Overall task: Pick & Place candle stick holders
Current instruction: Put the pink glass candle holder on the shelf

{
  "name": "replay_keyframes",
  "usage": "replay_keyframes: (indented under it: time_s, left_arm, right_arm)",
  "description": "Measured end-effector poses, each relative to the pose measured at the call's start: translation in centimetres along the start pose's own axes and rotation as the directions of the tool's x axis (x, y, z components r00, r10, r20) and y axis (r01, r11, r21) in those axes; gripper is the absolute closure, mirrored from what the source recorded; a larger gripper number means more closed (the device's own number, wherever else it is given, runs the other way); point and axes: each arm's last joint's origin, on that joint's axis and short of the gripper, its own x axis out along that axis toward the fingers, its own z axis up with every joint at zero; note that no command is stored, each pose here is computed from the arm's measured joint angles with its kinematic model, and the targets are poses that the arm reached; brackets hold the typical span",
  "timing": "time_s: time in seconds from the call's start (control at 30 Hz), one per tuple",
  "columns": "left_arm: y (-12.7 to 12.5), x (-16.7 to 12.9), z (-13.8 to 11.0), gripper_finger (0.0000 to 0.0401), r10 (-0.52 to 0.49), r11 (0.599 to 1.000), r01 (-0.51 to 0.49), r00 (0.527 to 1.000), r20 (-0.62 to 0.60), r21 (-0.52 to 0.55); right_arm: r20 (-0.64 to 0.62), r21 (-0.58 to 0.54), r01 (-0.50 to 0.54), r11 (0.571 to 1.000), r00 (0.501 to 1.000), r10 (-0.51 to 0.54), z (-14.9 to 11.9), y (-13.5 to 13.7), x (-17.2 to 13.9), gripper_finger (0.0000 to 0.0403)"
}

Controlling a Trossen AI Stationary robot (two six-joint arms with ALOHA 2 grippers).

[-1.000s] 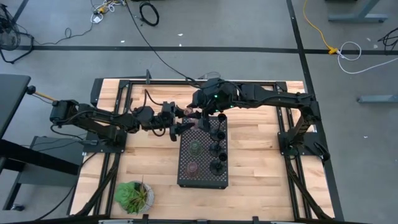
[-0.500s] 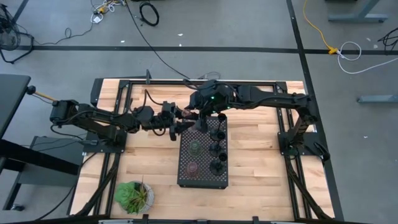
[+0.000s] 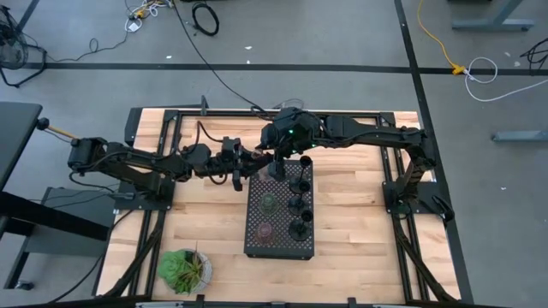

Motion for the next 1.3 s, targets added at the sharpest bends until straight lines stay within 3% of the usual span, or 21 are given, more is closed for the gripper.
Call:
replay_keyframes:
  time_s: [0.17,0.37,0.47,0.73,1.3]
  left_arm:
    - [0.0,0.0,-0.1,0.0273,0.0,1.0,0.0,1.0,-0.006,-0.007]
    - [-0.1,0.0,-0.2,0.0274,-0.023,0.999,0.023,0.999,-0.022,-0.037]
    - [0.2,0.0,-1.0,0.0274,-0.017,0.999,0.012,0.995,-0.094,-0.047]
    - [0.3,0.0,-1.2,0.0274,0.004,0.998,-0.011,0.993,-0.12,-0.059]
    - [0.8,0.3,-2.0,0.0274,0.079,0.988,-0.06,0.987,-0.137,0.141]
  right_arm:
    - [0.002,-0.006,-0.009,1.0,1.0,0.009,0.0,-0.1,0.0,0.0255]
    - [0.021,-0.051,-0.006,0.999,1.0,0.007,0.2,-0.1,-0.2,0.0216]
    - [0.075,-0.068,0.004,0.998,0.997,0.001,0.9,-0.2,-0.7,0.0204]
    - [0.156,-0.078,0.098,0.992,0.984,-0.085,1.8,-0.4,-3.1,0.0213]
    - [0.197,-0.061,0.107,0.992,0.976,-0.093,2.3,-0.4,-5.9,0.0232]
